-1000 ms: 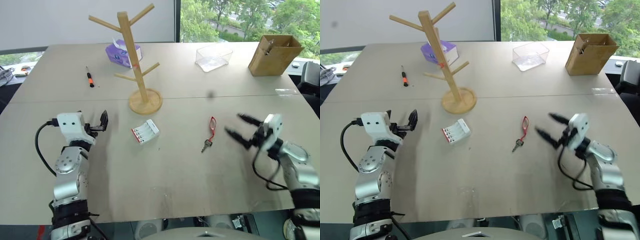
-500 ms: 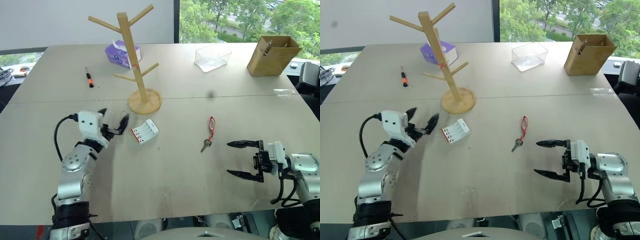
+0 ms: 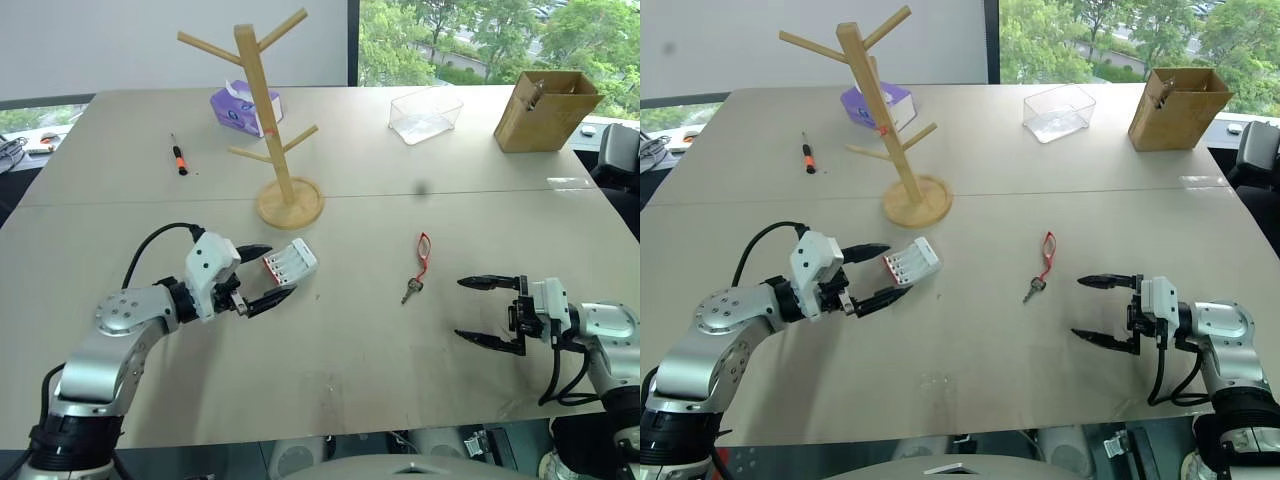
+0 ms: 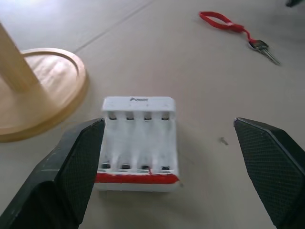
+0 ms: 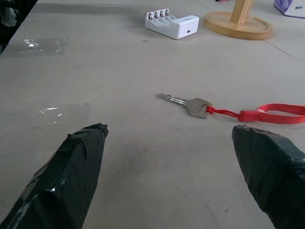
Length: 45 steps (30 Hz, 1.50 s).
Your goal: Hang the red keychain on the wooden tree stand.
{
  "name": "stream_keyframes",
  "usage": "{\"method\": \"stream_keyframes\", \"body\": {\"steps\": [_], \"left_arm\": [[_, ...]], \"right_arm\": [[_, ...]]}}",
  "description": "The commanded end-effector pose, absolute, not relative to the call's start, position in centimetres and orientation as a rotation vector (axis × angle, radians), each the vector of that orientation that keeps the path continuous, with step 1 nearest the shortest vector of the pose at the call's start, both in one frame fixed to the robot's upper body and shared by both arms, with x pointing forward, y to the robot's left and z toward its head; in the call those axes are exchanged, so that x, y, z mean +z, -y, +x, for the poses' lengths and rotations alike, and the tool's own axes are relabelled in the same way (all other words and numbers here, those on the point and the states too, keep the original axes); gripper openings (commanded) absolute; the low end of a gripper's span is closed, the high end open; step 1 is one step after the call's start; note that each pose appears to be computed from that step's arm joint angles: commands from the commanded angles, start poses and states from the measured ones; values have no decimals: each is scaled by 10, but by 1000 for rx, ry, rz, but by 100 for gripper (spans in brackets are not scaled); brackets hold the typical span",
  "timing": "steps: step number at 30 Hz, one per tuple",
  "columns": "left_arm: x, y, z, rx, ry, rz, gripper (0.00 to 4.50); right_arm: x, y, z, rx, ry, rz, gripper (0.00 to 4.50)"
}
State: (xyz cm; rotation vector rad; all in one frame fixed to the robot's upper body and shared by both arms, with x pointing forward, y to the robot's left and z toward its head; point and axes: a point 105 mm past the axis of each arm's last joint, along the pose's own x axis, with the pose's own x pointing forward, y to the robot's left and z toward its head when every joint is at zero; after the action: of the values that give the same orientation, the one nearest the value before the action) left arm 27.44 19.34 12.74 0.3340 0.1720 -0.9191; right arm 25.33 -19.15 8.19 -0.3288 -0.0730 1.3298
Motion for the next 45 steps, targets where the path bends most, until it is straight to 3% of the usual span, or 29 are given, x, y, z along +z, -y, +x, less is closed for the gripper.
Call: {"method": "stream_keyframes", "body": {"steps": [1,6,17,38,41,42,45], "left_arm": [[128,-201,280,-935,-196,385,445],[127,-210,293,-913,-192,424,445],[97,-207,291,-943,-283,413,445],[86,-198,301,-874,-271,358,445],[87,-198,300,-876,-265,357,364],[87,-198,300,-877,-264,356,317],[87,-198,301,-875,-261,361,314]], "right_arm": [[88,192,252,1329,108,-358,450],[88,193,250,1304,107,-360,450],[90,194,251,1273,118,-357,450],[92,191,253,1255,127,-352,450],[93,191,254,1254,128,-354,450],[93,191,255,1254,128,-354,450],[94,191,256,1251,130,-353,450]]}}
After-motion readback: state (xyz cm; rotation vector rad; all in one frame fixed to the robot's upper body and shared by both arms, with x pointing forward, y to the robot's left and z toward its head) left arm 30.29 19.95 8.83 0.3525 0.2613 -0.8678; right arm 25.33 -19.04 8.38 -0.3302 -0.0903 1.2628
